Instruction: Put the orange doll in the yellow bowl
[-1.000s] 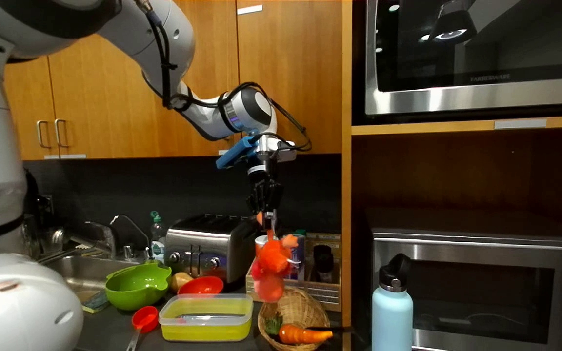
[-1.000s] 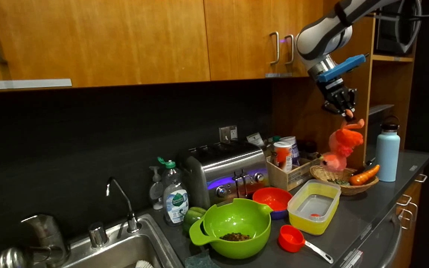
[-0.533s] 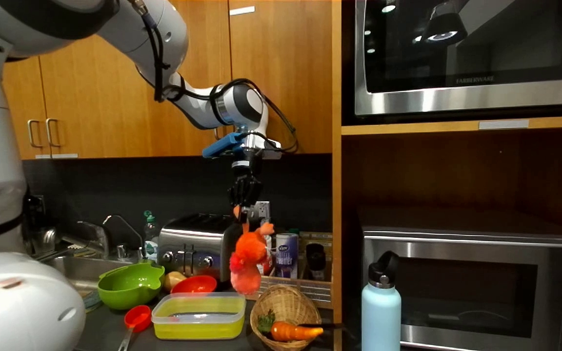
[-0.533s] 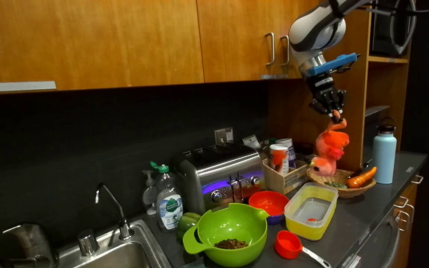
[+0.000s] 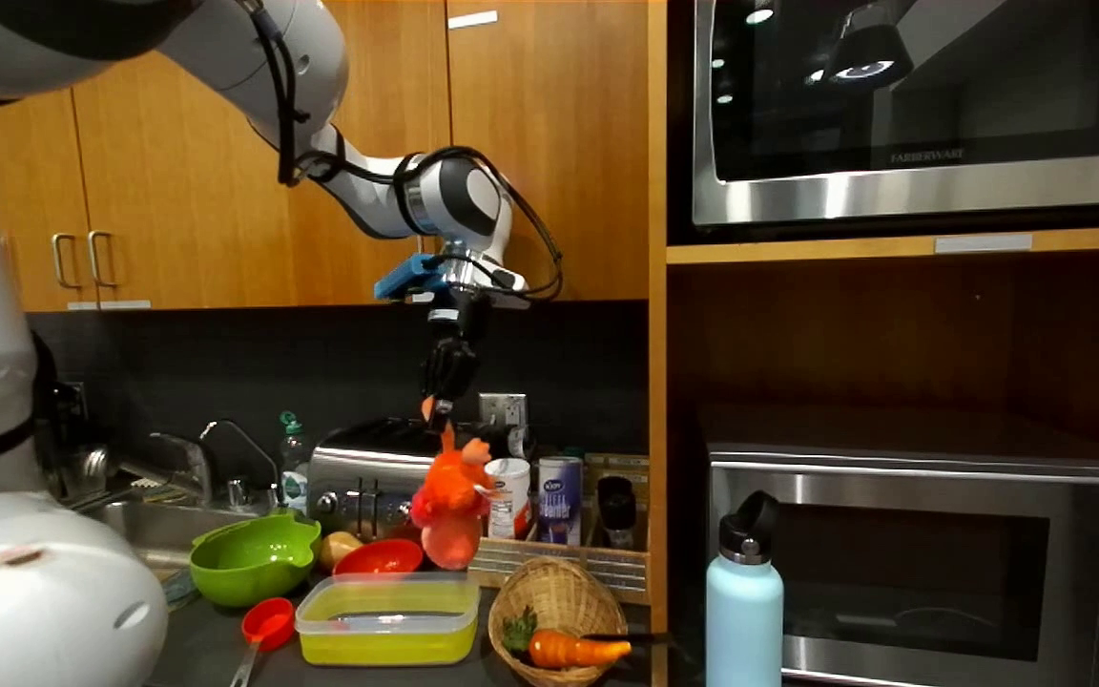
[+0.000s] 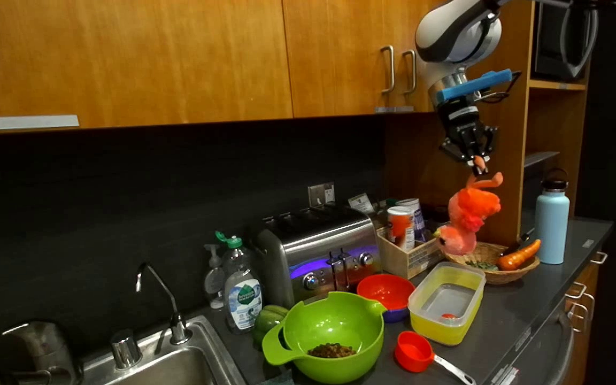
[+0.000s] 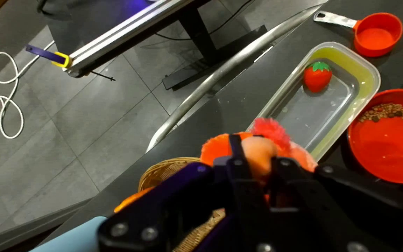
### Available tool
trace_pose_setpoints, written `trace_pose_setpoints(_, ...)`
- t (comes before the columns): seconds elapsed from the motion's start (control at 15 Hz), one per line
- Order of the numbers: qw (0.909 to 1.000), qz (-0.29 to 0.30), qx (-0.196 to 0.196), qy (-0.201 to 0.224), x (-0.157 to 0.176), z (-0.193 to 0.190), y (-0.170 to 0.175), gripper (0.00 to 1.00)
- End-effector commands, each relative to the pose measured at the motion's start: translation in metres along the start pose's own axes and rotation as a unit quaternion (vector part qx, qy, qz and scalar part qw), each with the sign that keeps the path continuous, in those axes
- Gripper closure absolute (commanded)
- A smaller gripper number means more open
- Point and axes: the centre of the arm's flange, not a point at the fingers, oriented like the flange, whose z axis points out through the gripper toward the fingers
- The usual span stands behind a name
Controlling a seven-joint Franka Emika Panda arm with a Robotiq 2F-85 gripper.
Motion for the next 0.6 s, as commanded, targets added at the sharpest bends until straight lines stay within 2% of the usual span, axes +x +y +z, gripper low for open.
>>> trace_pose_setpoints(0.0, 0.9988, 0.032, -0.007, 0.037, -0.078, 0.004, -0.031, 0.97)
trace_pose_setpoints(0.27, 0.9962, 0.05, -0.003, 0.072, -0.141, 0.015, -0.061, 0.97)
trace_pose_setpoints(0.53, 0.9942, 0.051, -0.012, 0.093, -0.167, 0.016, -0.065, 0.97)
